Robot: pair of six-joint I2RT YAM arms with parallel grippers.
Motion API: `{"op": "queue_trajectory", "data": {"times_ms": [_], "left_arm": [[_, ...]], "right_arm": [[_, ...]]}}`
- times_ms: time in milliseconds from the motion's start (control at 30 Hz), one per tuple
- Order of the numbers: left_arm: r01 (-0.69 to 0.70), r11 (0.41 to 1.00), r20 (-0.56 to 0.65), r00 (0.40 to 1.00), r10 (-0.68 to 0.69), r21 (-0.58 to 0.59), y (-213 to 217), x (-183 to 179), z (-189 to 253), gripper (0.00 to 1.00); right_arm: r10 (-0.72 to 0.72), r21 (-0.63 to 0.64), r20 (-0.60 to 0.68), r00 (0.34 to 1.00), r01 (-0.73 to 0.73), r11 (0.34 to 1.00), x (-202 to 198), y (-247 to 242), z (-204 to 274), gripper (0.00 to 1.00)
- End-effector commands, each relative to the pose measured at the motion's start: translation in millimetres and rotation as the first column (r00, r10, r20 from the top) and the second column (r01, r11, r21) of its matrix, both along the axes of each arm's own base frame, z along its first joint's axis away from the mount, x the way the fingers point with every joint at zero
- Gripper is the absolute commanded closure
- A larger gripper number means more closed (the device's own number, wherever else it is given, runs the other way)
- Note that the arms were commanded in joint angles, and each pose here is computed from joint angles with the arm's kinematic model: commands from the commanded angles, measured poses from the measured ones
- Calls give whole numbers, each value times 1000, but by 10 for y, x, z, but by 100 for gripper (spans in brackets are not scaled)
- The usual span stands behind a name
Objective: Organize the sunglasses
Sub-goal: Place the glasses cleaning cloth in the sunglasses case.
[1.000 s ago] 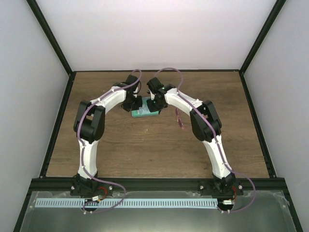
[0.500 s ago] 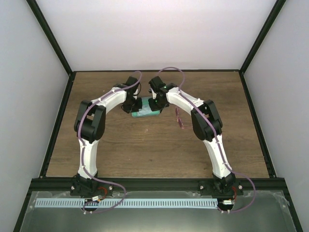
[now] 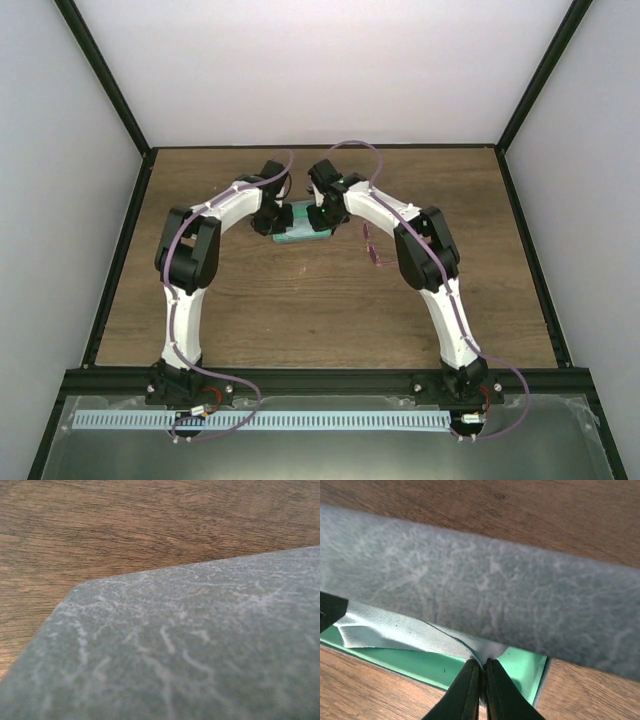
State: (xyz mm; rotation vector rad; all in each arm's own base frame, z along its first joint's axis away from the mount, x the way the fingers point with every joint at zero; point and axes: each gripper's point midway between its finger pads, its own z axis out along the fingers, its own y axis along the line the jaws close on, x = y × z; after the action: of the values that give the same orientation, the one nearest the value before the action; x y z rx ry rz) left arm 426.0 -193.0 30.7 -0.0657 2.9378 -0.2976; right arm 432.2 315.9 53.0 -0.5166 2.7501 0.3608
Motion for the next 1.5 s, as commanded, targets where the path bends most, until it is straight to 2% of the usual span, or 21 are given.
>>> {"op": "queue_trajectory", "data": {"times_ms": [0,333,500,633,733,933,1267,1467], "left_arm": [[1,1000,-2,1000,-1,28,60,32,-78,96],[-11,999,17,1000,11,43,69,126,-84,93],[-27,998,36,999,25,61,100,178,-58,85],[-33,997,48,998,30,66,109,204,-37,79],[-35,997,49,998,31,68,115,209,-32,75],[-36,997,57,998,32,64,105,221,7,67],[-33,999,90,995,31,15,38,253,209,59],[-31,999,100,994,33,-17,-3,239,294,50]], "right_arm": [[-1,3,-15,1000,1,1000,31,17,-44,93],[-5,-25,-12,1000,4,1000,45,-26,-96,93],[-5,-30,-5,1000,5,1000,60,-33,-93,92],[-2,-31,3,1000,3,1000,78,-31,-84,88],[-5,-28,14,1000,5,1000,100,-23,-57,79],[-17,-29,40,999,18,999,143,-34,34,72],[-40,9,102,994,39,999,197,-25,365,68],[-52,41,104,993,48,998,150,-23,477,66]]}}
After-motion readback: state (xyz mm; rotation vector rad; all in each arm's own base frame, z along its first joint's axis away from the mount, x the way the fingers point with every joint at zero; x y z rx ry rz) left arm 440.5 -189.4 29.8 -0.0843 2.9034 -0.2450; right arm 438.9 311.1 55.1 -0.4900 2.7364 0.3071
